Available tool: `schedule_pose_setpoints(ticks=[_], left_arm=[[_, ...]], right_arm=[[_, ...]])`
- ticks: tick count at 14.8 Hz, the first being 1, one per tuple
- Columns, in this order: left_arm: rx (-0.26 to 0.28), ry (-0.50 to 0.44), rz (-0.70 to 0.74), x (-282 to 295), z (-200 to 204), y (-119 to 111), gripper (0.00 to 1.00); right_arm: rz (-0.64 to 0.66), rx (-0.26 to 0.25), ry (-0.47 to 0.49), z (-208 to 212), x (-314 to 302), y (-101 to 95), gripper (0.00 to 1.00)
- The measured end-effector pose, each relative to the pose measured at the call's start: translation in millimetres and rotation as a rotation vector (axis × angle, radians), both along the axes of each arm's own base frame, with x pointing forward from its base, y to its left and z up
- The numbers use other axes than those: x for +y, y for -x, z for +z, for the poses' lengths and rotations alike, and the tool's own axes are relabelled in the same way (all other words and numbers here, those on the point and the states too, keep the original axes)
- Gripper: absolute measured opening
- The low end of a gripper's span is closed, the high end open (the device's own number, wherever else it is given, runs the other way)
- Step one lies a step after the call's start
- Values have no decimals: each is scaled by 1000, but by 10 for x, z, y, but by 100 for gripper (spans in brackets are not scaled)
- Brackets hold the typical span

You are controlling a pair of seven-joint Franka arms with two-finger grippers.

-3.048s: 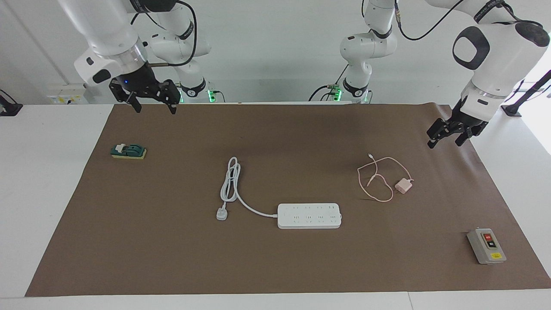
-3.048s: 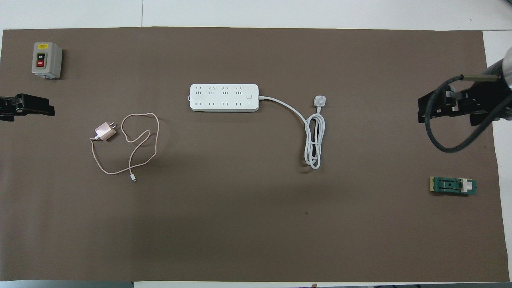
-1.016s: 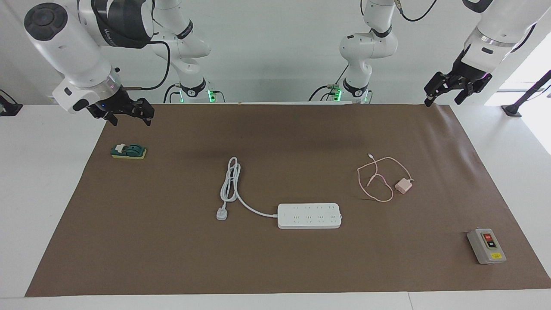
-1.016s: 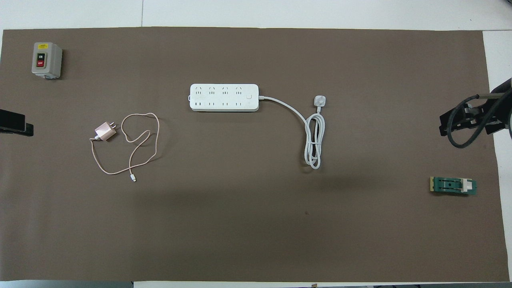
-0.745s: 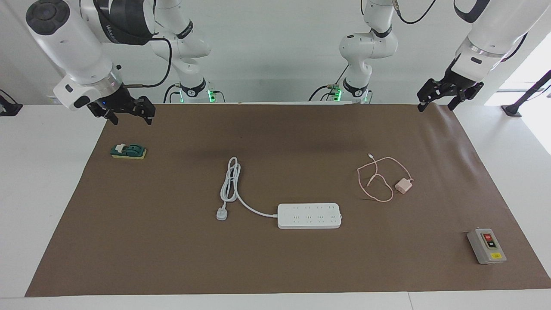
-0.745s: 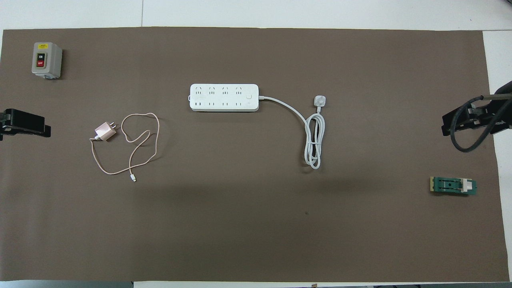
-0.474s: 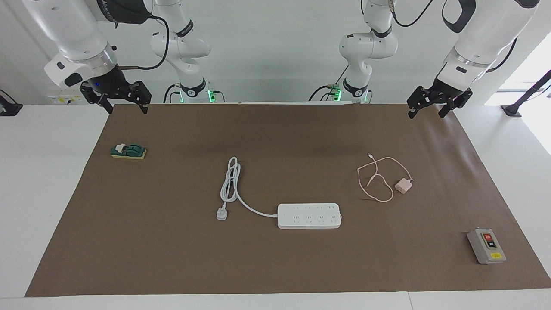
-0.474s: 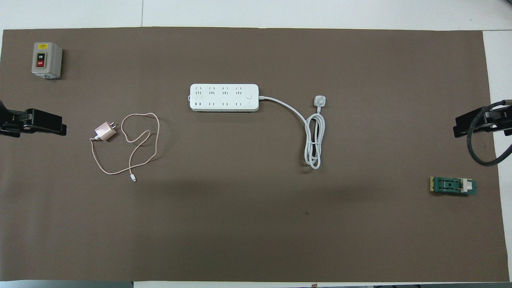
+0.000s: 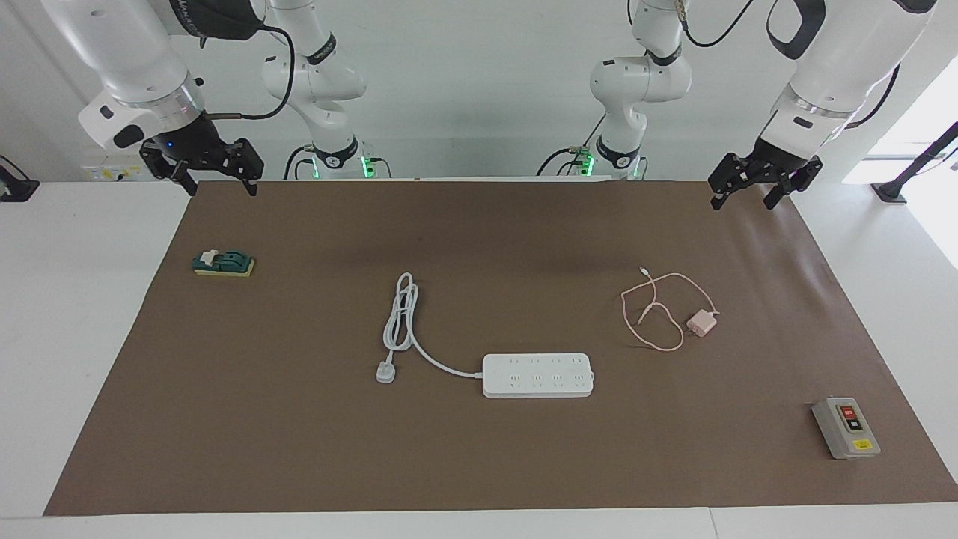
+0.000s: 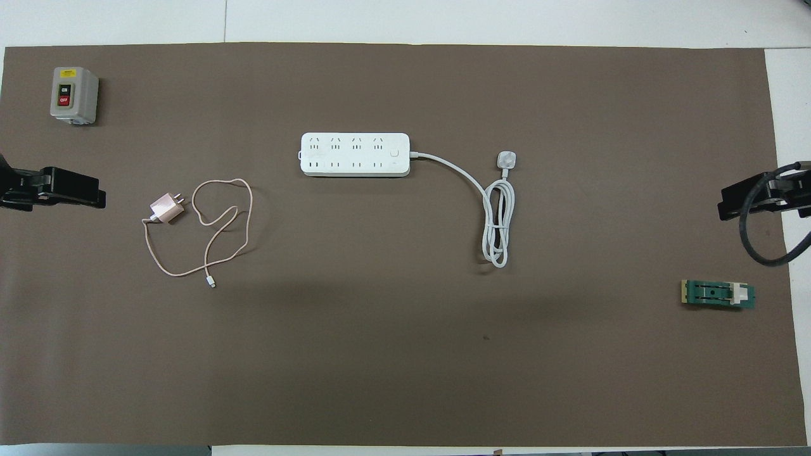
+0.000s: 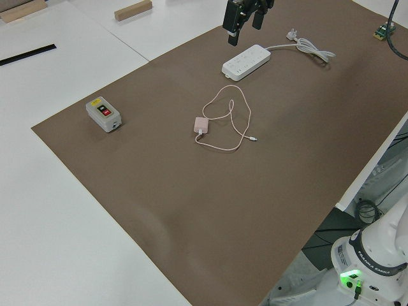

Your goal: Unplug charger and place it aside

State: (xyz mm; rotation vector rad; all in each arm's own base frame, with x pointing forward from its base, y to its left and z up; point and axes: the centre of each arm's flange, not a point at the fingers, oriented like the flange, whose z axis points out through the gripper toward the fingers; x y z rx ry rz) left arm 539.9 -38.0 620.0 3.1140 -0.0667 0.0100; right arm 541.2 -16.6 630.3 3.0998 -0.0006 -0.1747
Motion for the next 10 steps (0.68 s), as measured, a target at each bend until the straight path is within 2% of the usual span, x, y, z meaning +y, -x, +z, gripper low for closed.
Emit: schedule_pose_setpoints(ticks=[10], left_arm=[[31,-2,-4,1,34,53,100]], right_arm=[[0,0,0,-1,0,0,100]])
